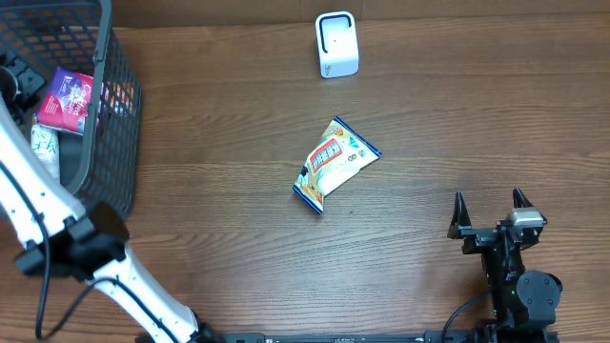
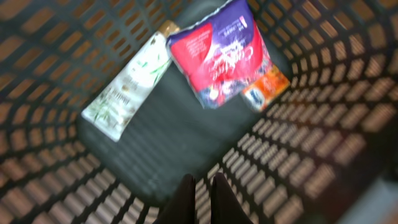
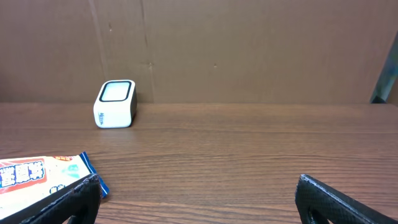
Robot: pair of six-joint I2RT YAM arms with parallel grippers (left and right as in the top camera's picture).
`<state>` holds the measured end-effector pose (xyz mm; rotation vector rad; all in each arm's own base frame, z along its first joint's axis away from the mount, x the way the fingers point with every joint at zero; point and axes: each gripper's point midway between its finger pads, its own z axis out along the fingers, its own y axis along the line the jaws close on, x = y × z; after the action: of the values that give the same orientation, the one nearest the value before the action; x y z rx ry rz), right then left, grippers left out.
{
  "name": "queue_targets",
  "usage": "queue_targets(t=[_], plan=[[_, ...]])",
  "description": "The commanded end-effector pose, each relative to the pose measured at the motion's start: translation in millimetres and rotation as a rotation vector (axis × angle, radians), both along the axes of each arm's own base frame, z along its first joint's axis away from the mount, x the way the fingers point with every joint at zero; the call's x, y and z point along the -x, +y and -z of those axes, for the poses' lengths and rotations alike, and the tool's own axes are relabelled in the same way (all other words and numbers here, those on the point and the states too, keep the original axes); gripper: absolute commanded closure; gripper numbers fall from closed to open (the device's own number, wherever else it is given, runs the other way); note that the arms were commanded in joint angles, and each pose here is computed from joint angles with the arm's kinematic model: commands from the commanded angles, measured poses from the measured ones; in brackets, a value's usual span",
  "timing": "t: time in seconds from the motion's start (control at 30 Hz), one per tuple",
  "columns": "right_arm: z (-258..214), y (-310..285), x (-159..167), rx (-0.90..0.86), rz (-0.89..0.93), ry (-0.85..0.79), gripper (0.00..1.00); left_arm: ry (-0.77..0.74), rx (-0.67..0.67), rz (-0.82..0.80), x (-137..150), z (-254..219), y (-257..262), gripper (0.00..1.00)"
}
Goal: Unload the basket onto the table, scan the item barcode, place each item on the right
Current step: 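Grasp the pink-purple pad pack in the basket with the left gripper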
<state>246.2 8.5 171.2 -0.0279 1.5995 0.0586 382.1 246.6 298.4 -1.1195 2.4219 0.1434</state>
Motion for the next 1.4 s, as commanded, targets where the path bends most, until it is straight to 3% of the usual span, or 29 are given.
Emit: queue_targets(t=[0.0,0.37,0.63,0.9,1.37], plan=[[1,1,0,-0.002,-0.002,-0.007,0.00,0.046,0.007,-0.017,23,-2,-9,0.96],[1,1,0,-0.002,-0.002,-0.007,0.00,0.339,0.068,-0.156,72,65,-8,0.96],[1,1,0,-0.002,-0.002,-0.007,0.00,0.333,0.107,-0.238,97,64,0,0.96],[1,1,0,-0.002,-0.002,-0.007,0.00,0.305,0.113,-0.421,147,49,4,0.96],[1,1,0,-0.002,-0.002,-0.007,0.00,0.366,0.165,-0.483,173,67,-1,0.96]])
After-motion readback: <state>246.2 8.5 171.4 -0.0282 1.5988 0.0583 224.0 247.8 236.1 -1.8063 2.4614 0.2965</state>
